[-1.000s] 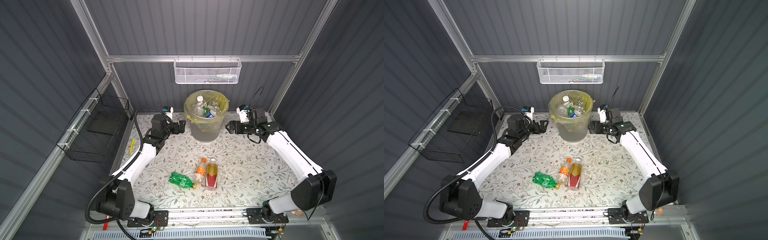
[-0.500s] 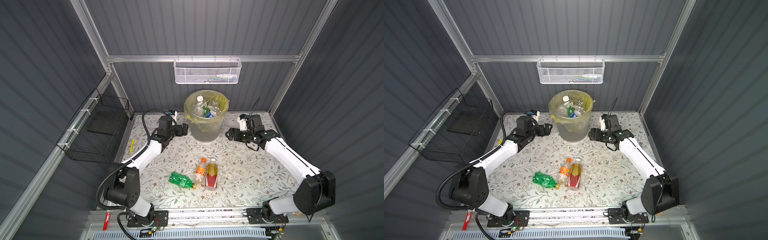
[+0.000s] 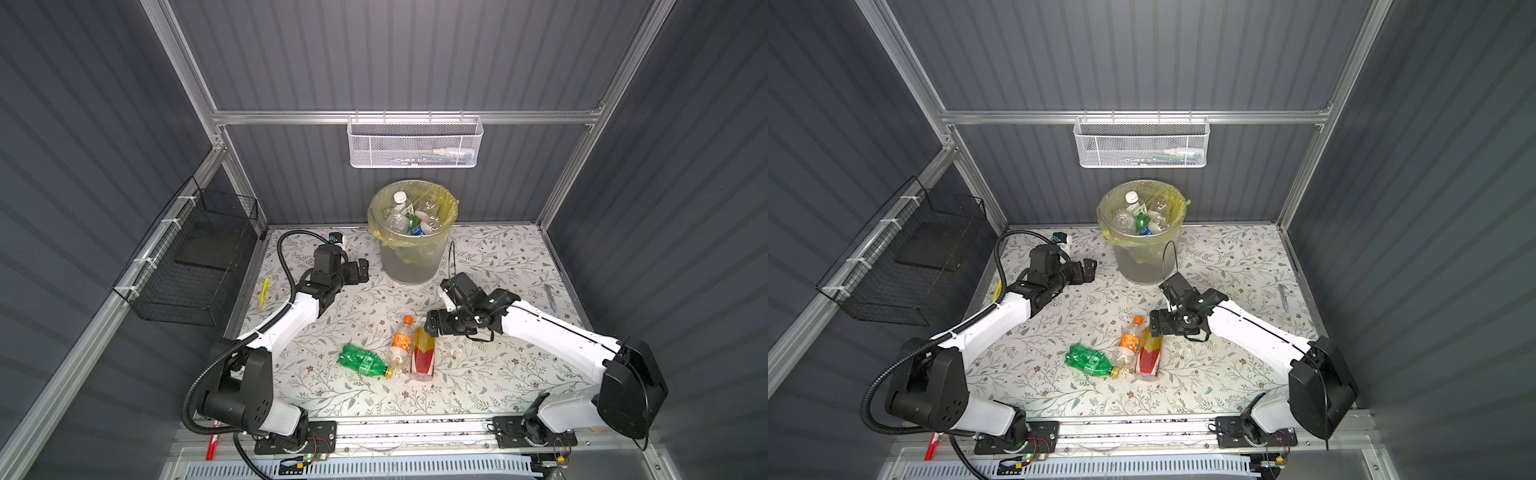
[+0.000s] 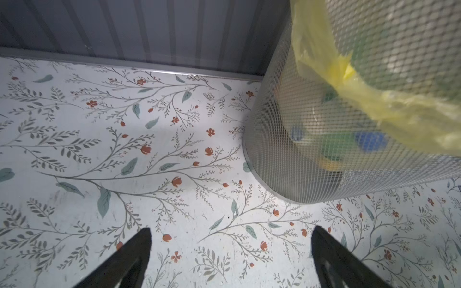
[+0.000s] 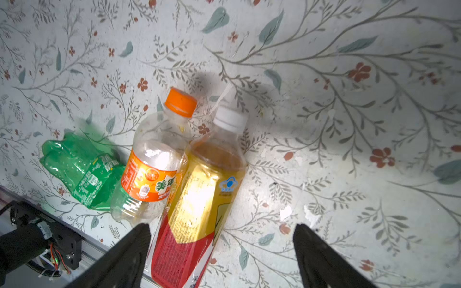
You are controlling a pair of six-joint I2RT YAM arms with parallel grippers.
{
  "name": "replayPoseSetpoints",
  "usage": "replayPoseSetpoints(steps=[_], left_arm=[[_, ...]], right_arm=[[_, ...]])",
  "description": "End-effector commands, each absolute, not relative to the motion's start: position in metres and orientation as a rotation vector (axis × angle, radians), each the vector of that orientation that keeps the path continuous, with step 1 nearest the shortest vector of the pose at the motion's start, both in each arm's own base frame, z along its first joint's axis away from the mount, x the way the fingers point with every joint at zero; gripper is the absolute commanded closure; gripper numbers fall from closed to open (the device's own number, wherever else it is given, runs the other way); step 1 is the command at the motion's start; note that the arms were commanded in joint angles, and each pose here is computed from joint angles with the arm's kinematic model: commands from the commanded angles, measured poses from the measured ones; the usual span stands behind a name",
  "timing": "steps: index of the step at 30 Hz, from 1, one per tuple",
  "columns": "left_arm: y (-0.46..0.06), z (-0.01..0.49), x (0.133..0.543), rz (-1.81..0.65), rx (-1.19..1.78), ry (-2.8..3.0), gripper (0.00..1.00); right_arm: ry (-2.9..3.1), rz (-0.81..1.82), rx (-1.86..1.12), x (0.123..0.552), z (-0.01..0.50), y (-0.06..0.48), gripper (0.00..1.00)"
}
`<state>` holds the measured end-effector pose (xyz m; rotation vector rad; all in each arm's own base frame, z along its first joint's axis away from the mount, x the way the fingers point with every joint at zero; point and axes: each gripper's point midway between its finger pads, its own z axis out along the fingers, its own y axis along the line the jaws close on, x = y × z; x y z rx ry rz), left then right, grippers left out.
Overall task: Throw the plastic bottles in the bin
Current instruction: Pick up the plastic bottle from the center of the table.
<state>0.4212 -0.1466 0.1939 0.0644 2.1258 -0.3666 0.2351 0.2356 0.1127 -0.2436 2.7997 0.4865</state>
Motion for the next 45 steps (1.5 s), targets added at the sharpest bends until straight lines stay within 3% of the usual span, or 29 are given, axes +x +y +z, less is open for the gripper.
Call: replayPoseSetpoints(steps=[1, 15, 26, 30, 37, 45], left_arm=[[-0.134, 0.198, 0.416, -0.321, 0.029, 2.114, 0.0], [-0.117, 0.193, 0.403, -0.283, -0.014, 2.13, 0.0], [-0.115, 0.189, 0.398, -0.279, -0.014, 2.154, 0.0], [-0.116, 0.19, 0.399, -0.275, -0.009, 2.16, 0.0], [-0.115, 0.197, 0.393, -0.267, 0.023, 2.158, 0.0], [-0.12, 0.22, 0.381, -0.343, 0.019, 2.122, 0.0]], right_arm=[[2.876, 0.374, -0.182, 0.218, 0.097, 0.232, 0.07], [2.955, 0.237, -0.261, 0.205, 0.064, 0.262, 0.09], [2.953, 0.219, -0.164, 0.21, 0.05, 0.239, 0.45], [2.921, 0.275, -0.11, 0.217, 0.061, 0.23, 0.5], [2.653, 0.33, 0.023, 0.255, 0.144, 0.182, 0.5], [1.959, 0.318, 0.043, 0.286, 0.333, 0.114, 0.48]])
